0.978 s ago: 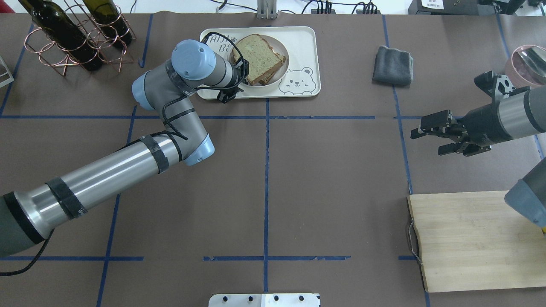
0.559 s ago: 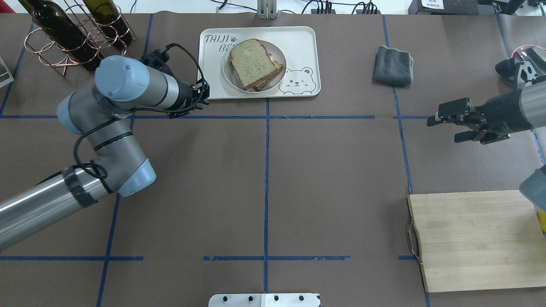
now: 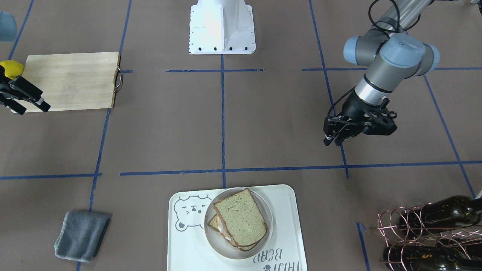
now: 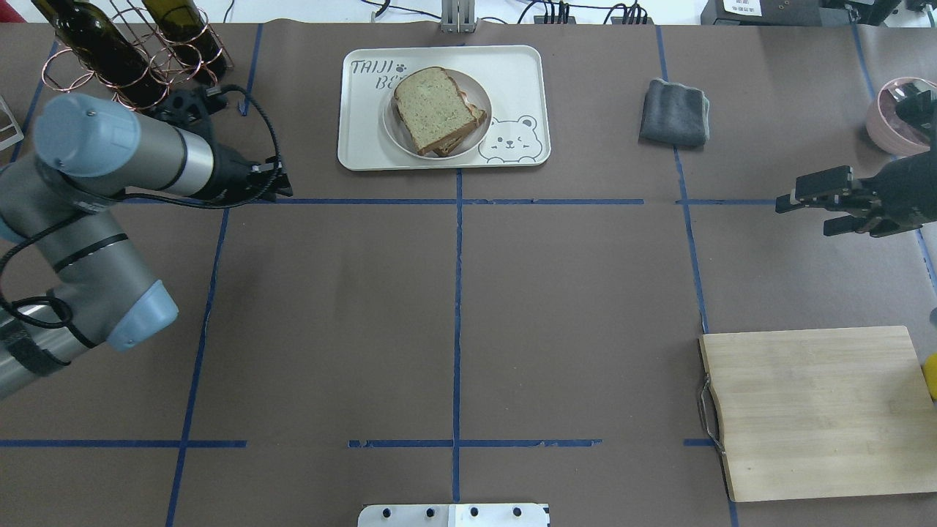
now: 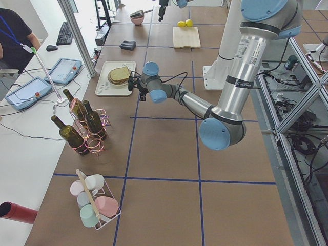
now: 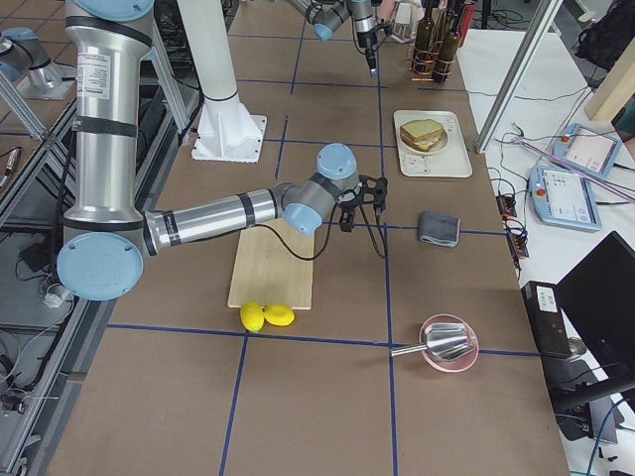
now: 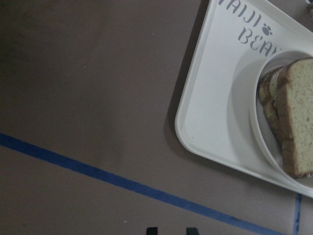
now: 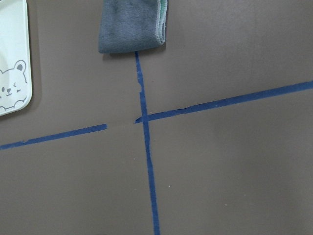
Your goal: Make sandwich and place on tray
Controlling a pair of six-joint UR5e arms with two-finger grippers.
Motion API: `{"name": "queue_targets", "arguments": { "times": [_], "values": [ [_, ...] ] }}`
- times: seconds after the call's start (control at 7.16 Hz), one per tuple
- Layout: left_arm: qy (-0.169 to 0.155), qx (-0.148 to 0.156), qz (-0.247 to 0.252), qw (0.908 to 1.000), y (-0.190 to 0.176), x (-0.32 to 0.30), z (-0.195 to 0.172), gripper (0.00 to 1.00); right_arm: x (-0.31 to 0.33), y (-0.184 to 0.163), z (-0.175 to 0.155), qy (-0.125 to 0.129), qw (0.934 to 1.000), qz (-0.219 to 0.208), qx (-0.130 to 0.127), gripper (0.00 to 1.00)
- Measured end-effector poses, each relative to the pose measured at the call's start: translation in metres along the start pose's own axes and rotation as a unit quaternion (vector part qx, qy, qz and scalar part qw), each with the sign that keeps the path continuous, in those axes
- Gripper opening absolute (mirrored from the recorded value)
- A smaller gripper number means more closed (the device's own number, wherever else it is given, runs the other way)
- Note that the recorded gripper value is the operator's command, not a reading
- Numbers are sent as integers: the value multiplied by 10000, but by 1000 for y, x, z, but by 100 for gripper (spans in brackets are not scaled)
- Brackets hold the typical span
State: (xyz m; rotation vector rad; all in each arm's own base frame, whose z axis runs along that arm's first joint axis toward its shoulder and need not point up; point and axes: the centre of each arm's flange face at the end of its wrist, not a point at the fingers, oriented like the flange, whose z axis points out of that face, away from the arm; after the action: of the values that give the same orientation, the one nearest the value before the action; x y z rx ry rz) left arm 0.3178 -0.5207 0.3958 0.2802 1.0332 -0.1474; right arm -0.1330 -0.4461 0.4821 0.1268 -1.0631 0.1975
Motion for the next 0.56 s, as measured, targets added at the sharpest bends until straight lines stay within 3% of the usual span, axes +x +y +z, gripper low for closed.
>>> {"name": "queue_targets", "arguments": {
  "times": [0.28,0.56],
  "values": [
    [-175,-75,914,9956,5,-79,-47,100,52,-7,-19,507,9965,-649,-129,100],
    [-416,-118,1949,9799,13,-178,-110,100,96,-12,-43,775,9906,-1059,-393,100]
  ]
}}
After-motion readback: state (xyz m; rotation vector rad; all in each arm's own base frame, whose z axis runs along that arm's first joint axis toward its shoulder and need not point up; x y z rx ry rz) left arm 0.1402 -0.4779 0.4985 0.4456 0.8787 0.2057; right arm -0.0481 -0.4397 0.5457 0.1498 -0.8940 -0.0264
